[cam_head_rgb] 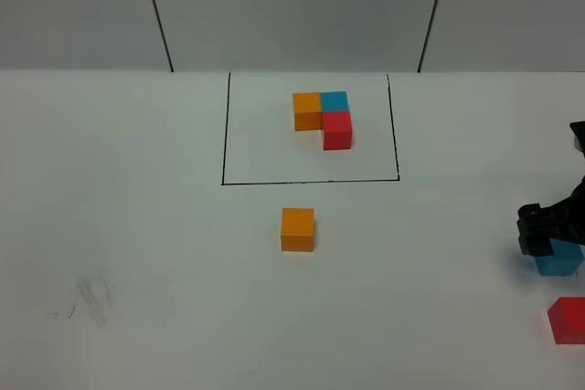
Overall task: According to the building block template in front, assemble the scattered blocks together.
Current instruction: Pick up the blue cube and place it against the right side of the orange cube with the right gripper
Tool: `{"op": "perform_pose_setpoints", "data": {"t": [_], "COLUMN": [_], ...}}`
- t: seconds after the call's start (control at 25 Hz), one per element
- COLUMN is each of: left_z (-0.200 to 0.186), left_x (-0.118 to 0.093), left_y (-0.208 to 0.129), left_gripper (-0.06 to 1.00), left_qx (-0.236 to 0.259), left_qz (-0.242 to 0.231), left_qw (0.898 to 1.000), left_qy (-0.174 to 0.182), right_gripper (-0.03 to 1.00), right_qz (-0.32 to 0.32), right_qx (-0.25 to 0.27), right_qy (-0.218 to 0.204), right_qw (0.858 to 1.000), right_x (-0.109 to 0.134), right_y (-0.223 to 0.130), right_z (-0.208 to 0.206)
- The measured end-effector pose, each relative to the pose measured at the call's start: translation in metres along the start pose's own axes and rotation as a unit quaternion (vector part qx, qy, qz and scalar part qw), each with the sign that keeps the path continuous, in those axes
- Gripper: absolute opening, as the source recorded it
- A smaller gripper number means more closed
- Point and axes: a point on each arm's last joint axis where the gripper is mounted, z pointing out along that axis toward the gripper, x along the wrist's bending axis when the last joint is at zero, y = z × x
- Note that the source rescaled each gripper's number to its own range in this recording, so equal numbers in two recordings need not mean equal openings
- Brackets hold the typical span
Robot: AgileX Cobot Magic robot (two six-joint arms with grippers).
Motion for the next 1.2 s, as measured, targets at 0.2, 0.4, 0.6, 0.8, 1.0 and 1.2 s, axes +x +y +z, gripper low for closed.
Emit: {"op": "perform_pose_setpoints", "data": {"t": [0.2,0.4,0.6,0.8,1.0,1.2], "left_z": [0.0,0.0,0.0,0.0,0.0,0.0], "left_x": [0.0,0.0,0.0,0.0,0.0,0.0], "left_y": [0.0,0.0,0.0,0.0,0.0,0.0], "left_gripper": [0.66,0.66,0.66,0.66,0.66,0.66], "left_qx": [0.0,0.0,0.0,0.0,0.0,0.0], "left_qz": [0.0,0.0,0.0,0.0,0.0,0.0], "left_qw": [1.0,1.0,1.0,1.0,1.0,1.0], "left_qy": [0.0,0.0,0.0,0.0,0.0,0.0], "right_gripper": [0.98,0.97,0.94,0.83,0.37,0.24], "right_qz": [0.001,0.0,-0.001,-0.001,-0.001,-0.013], "right_qx": [0.007,0.008,0.027,0.026,0.026,0.027], "right_qy": [0.003,0.004,0.006,0.007,0.007,0.002], "right_qw": [1.0,1.0,1.0,1.0,1.0,1.0], "right_x": [0.001,0.002,0.003,0.003,0.003,0.002], "right_y": [0.001,0.001,-0.003,-0.003,-0.002,-0.002], "right_z": [0.019,0.035,0.051,0.055,0.055,0.055]}}
